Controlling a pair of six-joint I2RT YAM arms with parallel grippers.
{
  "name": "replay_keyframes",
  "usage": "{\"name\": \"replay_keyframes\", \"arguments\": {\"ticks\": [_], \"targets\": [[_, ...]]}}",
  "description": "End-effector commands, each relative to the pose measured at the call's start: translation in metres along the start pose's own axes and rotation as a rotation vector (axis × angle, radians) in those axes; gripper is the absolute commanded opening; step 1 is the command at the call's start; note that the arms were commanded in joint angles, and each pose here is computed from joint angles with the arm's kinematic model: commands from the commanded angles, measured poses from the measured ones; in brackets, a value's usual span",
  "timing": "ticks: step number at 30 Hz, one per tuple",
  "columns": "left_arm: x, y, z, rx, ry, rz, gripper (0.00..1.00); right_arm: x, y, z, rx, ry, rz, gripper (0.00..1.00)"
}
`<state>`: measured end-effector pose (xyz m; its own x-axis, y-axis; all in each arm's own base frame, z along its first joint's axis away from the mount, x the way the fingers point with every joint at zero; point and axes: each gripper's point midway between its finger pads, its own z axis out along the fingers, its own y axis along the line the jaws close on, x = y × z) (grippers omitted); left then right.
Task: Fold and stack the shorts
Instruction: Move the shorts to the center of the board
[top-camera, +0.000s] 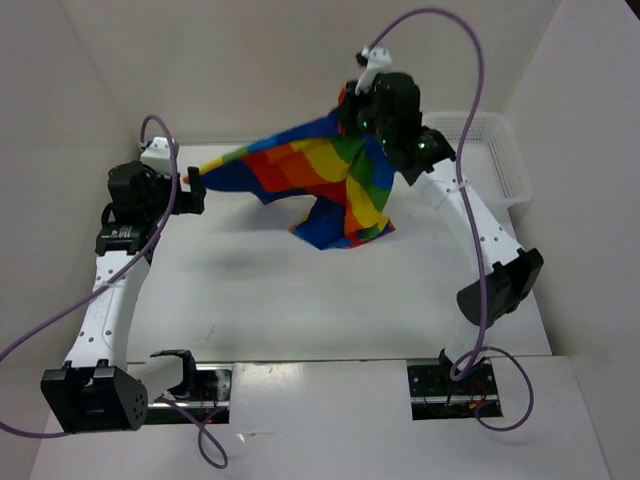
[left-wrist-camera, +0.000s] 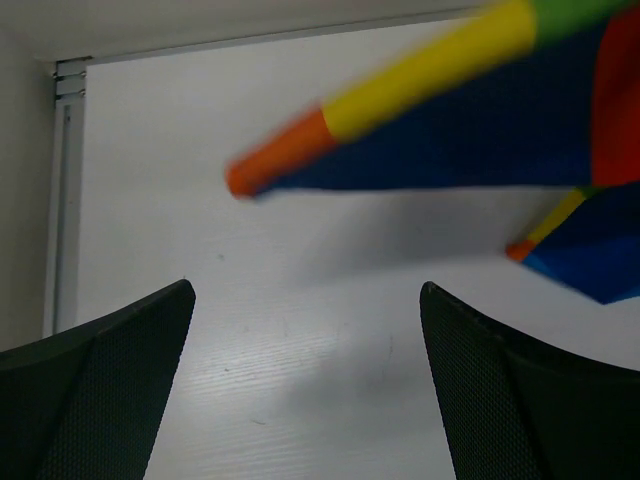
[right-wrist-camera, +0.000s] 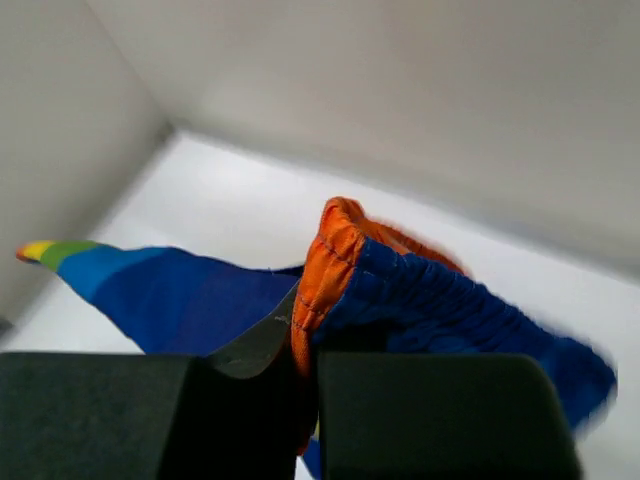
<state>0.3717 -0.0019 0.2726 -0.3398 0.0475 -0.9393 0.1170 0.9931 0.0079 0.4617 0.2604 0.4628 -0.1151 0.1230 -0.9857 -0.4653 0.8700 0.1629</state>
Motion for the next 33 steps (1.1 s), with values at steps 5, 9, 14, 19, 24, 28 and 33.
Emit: {"name": "replay_keyframes", "arguments": {"ticks": [5, 9, 14, 19, 24, 28, 33], "targets": [[0.036, -0.015, -0.034, 0.092, 0.106, -0.042, 1.00, 0.178, -0.036, -0.108, 0.058, 0.375, -0.121, 0.53], [0.087, -0.025, -0.024, 0.100, 0.257, -0.050, 1.00, 0.262, -0.094, -0.146, 0.095, 0.563, -0.063, 0.82], [0.131, -0.038, 0.005, 0.125, 0.439, -0.041, 1.00, 0.252, -0.114, -0.134, 0.089, 0.536, 0.106, 0.87], [0.132, -0.051, 0.050, 0.187, 0.449, -0.035, 1.00, 0.255, -0.142, -0.115, 0.217, 0.496, 0.138, 0.87], [0.152, -0.044, 0.079, 0.243, 0.503, -0.108, 1.00, 0.286, -0.153, -0.110, 0.274, 0.547, 0.179, 0.87], [0.178, -0.016, 0.093, 0.176, 0.552, -0.152, 1.00, 0.309, -0.161, -0.110, 0.310, 0.586, 0.189, 0.88], [0.197, -0.019, 0.107, 0.222, 0.598, -0.191, 1.00, 0.327, -0.164, -0.099, 0.306, 0.625, 0.210, 0.88]]}}
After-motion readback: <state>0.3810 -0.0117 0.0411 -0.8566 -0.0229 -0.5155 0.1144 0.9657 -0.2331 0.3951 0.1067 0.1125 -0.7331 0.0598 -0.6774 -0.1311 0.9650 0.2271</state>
